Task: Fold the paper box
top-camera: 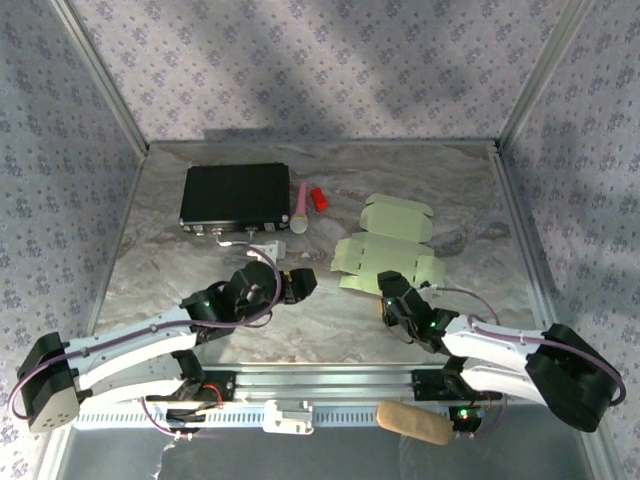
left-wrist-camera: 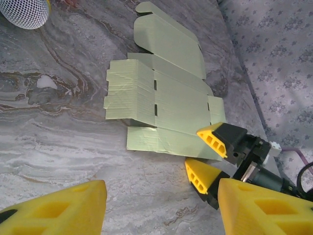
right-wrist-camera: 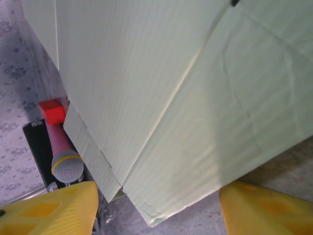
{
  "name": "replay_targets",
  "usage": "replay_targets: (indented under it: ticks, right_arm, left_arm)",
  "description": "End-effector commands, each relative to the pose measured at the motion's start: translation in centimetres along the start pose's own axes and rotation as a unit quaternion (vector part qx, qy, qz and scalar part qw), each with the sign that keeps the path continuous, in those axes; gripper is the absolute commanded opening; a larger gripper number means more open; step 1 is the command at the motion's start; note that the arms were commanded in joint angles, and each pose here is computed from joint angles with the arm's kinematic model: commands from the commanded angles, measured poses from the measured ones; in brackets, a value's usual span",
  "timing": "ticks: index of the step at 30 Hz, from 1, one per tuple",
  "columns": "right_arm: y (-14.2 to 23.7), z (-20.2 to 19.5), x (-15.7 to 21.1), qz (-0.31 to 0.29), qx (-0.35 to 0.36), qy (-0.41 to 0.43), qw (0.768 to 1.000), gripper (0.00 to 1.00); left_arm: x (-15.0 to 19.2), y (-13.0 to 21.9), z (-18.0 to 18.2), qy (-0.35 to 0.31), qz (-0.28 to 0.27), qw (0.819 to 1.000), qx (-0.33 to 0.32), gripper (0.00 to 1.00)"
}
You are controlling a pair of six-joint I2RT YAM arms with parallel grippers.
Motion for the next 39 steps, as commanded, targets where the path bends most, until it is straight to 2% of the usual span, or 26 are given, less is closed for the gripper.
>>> replay_targets:
  ticks: [1, 6, 9, 11, 14, 15, 16, 20, 24, 30, 33, 35, 37, 39]
  right_arm:
    - [-0.7, 0.7, 0.4, 0.01, -0.01, -0.032, 0.999, 0.67]
    - [-1.3, 1.2, 0.0, -0.001, -0.007, -0.038, 0.999, 0.64]
    - [-1.6, 1.4, -0.5, -0.009, -0.015, -0.044, 0.999, 0.55]
    - [-1.6, 1.3, -1.1, -0.02, -0.015, -0.046, 0.999, 0.42]
    - [-1.5, 1.4, -1.8, -0.033, -0.016, -0.045, 0.998, 0.17]
    - [-1.4, 1.6, -2.1, -0.036, -0.016, -0.044, 0.998, 0.05]
    - [-1.3, 1.8, -2.2, -0.039, -0.016, -0.042, 0.998, 0.0]
    - [-0.2, 4.2, -2.9, -0.047, -0.024, 0.007, 0.999, 0.0]
    - [1.6, 6.5, -3.2, -0.047, 0.009, 0.09, 0.995, 0.0]
    - [2.3, 6.4, -2.1, -0.009, 0.059, 0.142, 0.988, 0.0]
    - [2.5, 6.6, -1.6, -0.005, 0.101, 0.187, 0.977, 0.19]
    - [2.3, 7.2, -1.9, 0.002, 0.112, 0.214, 0.971, 0.33]
    - [2.1, 7.7, -2.6, 0.008, 0.115, 0.224, 0.968, 0.39]
    - [1.8, 8.0, -3.3, 0.016, 0.108, 0.228, 0.968, 0.4]
  left_arm:
    - [-0.4, 0.7, -0.5, -0.006, -0.012, 1.0, 0.004, 0.62]
    - [-0.5, 1.0, -1.1, -0.011, -0.015, 1.0, 0.008, 0.62]
    - [-0.3, 0.8, -1.4, -0.017, -0.012, 1.0, 0.01, 0.62]
    - [-0.2, 0.8, -1.7, -0.021, -0.009, 1.0, 0.011, 0.62]
    - [-0.1, 0.6, -2.0, -0.027, -0.008, 1.0, 0.01, 0.62]
    - [0.0, 0.6, -2.0, -0.029, -0.007, 1.0, 0.01, 0.62]
    - [-0.1, 0.6, -2.1, -0.031, -0.008, 0.999, 0.01, 0.62]
    - [0.0, 0.6, -2.1, -0.037, -0.008, 0.999, 0.006, 0.62]
    - [-0.1, 0.3, -2.1, -0.06, -0.006, 0.998, -0.009, 0.72]
    - [-0.2, -0.8, -1.7, -0.093, -0.004, 0.994, -0.049, 0.73]
    - [-0.9, -1.6, -1.5, -0.108, -0.012, 0.992, -0.07, 0.7]
    - [-1.2, -3.4, -1.0, -0.064, 0.02, 0.995, -0.074, 0.67]
    - [-1.3, -5.4, -1.7, -0.016, 0.04, 0.998, -0.05, 0.65]
    - [-1.1, -7.3, -2.3, 0.029, 0.042, 0.998, -0.028, 0.65]
Point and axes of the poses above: each hand's point on the last joint's axis, 136 mm out from that joint toward the fingers, its own y axis back along the fingers, its own z axis along the line the jaws close on, x = y × z, the point moved 1 cm from there along y, back along the fingers, and after that the axes turned 3 degrees about y, right-handed, at the moved point
